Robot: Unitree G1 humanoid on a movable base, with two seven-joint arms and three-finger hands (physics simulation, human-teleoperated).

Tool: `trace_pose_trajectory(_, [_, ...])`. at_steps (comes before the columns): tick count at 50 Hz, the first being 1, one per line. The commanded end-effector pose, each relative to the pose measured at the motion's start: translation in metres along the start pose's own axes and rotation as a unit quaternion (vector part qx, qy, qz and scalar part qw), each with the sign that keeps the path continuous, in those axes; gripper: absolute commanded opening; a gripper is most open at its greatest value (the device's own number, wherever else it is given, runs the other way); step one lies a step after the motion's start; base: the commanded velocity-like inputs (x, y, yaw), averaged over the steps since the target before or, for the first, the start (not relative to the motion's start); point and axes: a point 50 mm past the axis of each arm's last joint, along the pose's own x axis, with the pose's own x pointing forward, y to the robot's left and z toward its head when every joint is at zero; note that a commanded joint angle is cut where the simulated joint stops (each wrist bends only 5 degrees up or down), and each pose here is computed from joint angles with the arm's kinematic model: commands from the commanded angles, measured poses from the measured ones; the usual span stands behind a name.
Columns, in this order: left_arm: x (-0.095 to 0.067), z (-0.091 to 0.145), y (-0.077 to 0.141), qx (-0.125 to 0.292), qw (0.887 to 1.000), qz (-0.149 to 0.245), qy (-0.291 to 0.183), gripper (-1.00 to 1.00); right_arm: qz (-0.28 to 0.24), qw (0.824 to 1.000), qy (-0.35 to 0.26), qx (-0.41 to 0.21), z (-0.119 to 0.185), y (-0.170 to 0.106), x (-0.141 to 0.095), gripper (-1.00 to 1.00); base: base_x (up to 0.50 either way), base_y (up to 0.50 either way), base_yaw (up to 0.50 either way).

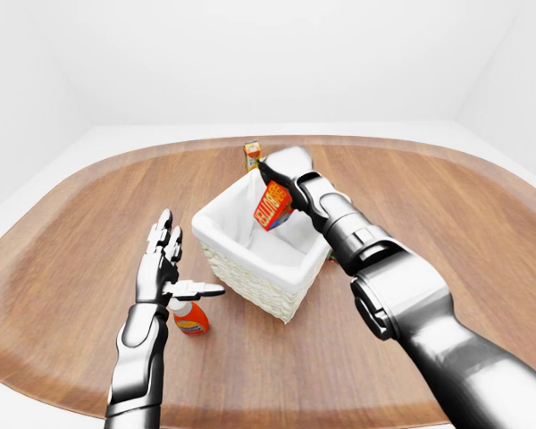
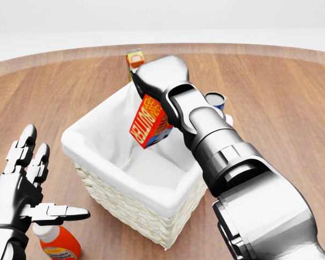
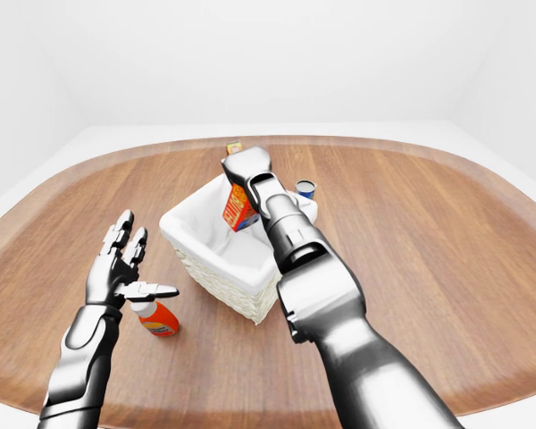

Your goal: Pick up the butter and put it in the basket.

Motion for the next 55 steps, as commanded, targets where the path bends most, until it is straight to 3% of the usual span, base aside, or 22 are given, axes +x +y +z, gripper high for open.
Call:
trace_pose_trajectory(1, [0.000, -0.001, 0.000, -0.001, 1.000, -0.001, 0.001, 1.00, -0.017, 1.000, 0.002, 0.007, 0.000, 0.001, -0.001, -1.00, 0.00, 0.00, 0.00])
trace_pose_trajectory(34, [-0.002, -0.001, 0.001, -0.006, 1.000, 0.001, -0.001, 1.00, -0.011, 0.999, -0.010, -0.030, 0.005, 0.025, -0.006, -1.00, 0.00, 0.00, 0.00])
trace_pose_trajectory(55, [-0.005, 0.000, 0.003, -0.009, 1.000, 0.002, -0.003, 1.00, 0.008, 1.000, -0.011, -0.021, 0.008, 0.037, -0.009, -1.00, 0.00, 0.00, 0.00])
